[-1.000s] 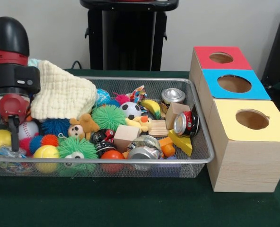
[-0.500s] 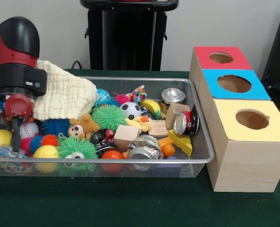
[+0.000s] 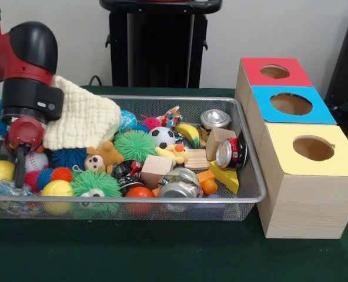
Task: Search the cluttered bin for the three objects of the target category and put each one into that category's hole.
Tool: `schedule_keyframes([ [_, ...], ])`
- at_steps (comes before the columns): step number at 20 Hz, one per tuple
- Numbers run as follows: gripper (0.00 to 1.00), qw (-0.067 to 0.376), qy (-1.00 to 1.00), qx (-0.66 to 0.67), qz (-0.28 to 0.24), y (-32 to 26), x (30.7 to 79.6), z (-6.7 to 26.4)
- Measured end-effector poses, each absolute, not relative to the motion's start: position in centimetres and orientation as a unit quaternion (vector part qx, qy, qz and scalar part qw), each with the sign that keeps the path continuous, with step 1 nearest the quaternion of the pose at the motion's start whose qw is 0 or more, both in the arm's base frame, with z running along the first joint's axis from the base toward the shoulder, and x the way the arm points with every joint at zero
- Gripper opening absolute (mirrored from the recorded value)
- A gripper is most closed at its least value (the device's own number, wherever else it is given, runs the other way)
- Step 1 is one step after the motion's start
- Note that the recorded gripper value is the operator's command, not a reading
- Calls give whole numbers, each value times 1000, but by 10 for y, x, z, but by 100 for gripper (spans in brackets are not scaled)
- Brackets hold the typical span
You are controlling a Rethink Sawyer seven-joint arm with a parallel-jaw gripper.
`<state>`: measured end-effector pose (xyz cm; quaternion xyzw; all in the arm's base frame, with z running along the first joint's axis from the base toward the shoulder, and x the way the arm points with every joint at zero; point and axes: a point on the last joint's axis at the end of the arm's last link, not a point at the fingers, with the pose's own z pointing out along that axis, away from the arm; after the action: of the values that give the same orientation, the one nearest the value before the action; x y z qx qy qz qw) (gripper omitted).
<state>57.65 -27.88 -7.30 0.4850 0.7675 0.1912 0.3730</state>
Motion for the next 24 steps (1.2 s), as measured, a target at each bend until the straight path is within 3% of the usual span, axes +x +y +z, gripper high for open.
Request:
schedule_keyframes([
  [15,0,370,779,480,162,-275,578,-67],
  [24,0,452,790,383,160,-287,564,-77],
])
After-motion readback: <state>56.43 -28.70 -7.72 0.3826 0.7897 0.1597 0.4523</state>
